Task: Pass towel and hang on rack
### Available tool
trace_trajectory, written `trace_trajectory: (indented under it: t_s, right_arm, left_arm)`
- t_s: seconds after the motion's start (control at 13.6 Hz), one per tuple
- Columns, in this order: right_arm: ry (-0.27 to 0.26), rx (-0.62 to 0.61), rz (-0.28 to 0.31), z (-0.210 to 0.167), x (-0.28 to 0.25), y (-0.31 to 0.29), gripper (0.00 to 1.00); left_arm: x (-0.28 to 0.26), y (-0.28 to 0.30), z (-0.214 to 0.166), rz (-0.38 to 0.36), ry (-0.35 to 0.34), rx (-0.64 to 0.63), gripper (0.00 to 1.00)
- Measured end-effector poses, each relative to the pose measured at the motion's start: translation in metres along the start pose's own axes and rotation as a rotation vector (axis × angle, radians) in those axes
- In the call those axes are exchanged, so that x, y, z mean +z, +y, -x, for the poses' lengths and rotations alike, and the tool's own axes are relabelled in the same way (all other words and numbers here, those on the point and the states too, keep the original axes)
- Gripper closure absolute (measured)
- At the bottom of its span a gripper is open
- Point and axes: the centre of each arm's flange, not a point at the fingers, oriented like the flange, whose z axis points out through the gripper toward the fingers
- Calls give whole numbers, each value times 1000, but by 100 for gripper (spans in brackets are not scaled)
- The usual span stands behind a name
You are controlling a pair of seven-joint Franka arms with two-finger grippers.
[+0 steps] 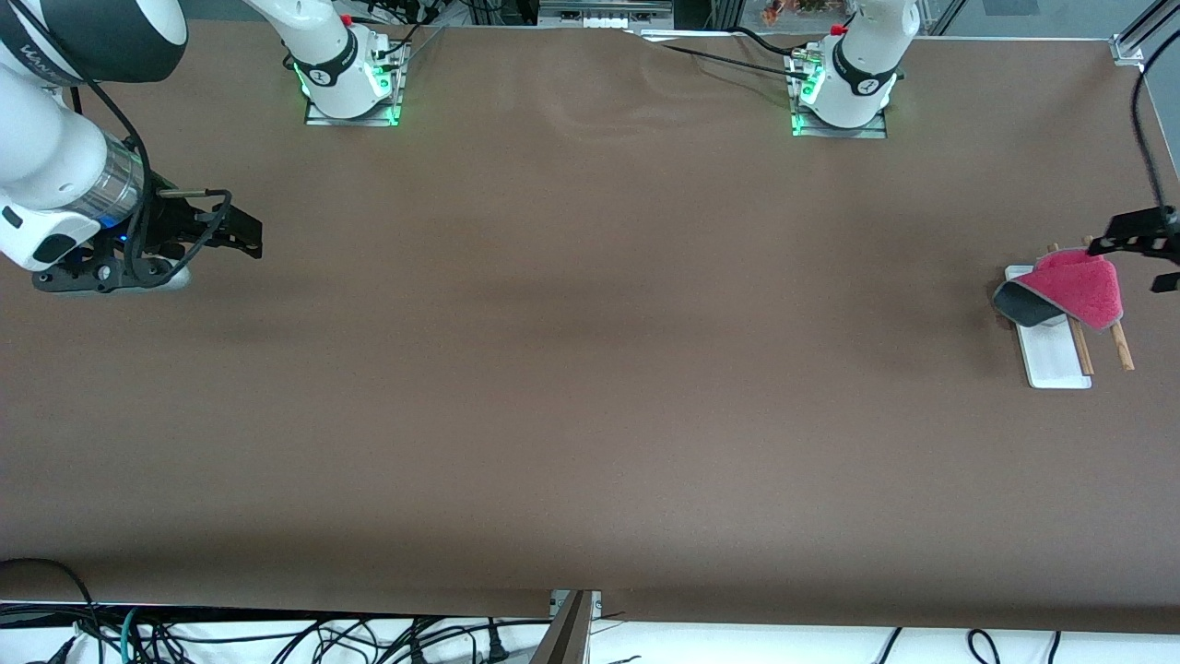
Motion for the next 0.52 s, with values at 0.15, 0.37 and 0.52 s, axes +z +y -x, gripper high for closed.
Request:
trace_trajectory:
  t_s: [0.15, 0.37, 0.52]
  right_arm:
    - [-2, 0, 0, 0, 0, 0, 0]
    - [-3, 0, 0, 0, 0, 0, 0]
    - [-3, 0, 0, 0, 0, 0, 0]
  left_arm:
    - [-1, 55, -23, -31, -6, -106, 0]
    - [-3, 139, -50, -102, 85, -266, 0]
    - [-3, 170, -51, -130, 190, -351, 0]
